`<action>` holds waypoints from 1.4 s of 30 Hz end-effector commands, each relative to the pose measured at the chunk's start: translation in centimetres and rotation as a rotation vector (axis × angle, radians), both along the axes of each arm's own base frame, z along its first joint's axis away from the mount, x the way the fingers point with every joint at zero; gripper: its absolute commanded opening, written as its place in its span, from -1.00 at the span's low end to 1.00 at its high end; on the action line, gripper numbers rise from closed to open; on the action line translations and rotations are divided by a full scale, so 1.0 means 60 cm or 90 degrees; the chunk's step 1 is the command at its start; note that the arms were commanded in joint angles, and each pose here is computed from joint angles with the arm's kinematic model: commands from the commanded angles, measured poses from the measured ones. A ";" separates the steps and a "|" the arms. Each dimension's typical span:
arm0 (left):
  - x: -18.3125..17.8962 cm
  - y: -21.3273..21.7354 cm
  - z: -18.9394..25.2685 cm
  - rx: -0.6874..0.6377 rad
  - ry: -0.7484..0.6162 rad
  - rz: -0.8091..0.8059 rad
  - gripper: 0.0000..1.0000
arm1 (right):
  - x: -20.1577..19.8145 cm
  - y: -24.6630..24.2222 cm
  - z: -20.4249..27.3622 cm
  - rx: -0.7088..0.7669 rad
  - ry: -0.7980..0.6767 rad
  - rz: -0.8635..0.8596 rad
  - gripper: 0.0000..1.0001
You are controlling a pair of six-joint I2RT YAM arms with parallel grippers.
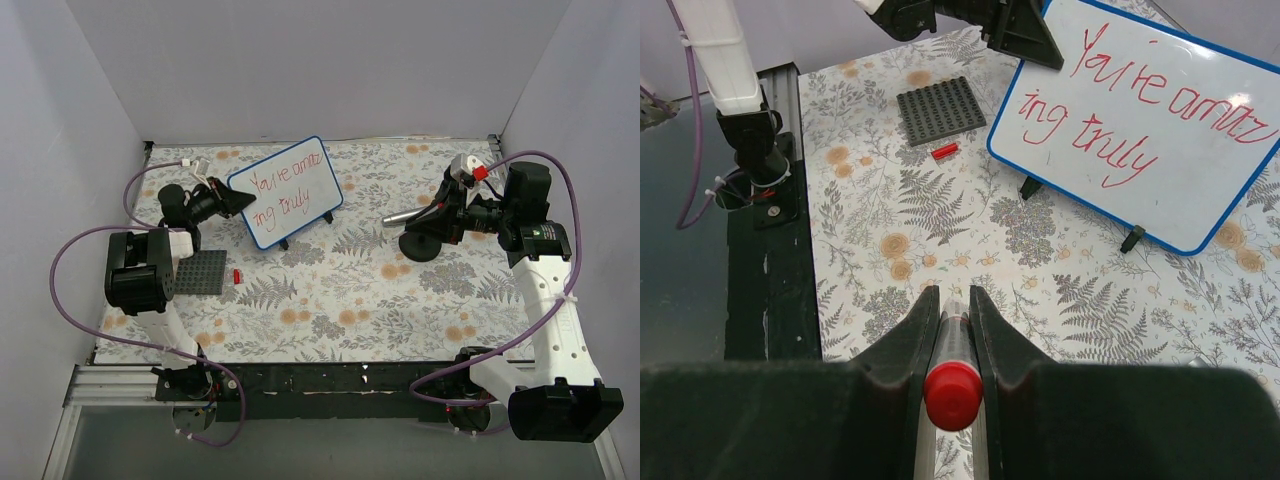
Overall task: Write a sentence on the whiteboard
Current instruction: Move the whiteboard to the whiteboard stand.
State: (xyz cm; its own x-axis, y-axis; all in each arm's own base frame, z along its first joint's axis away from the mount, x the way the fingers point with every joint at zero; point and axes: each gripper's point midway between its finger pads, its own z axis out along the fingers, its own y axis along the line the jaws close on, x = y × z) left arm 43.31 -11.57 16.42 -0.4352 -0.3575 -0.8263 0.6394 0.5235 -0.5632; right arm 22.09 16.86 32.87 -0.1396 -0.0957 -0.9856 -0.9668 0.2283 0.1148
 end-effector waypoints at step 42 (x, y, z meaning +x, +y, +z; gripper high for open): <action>0.054 0.014 0.021 0.051 -0.128 -0.127 -0.97 | 0.019 -0.001 -0.017 -0.001 0.030 -0.006 -0.97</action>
State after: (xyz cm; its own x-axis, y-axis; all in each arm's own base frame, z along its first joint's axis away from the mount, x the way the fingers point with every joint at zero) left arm 46.31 -11.22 17.80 -0.3816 -0.2288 -0.8955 0.7991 0.4052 -0.4441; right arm 23.29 16.81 31.65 -0.1961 -0.0997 -0.9755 -0.9566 0.2382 0.1680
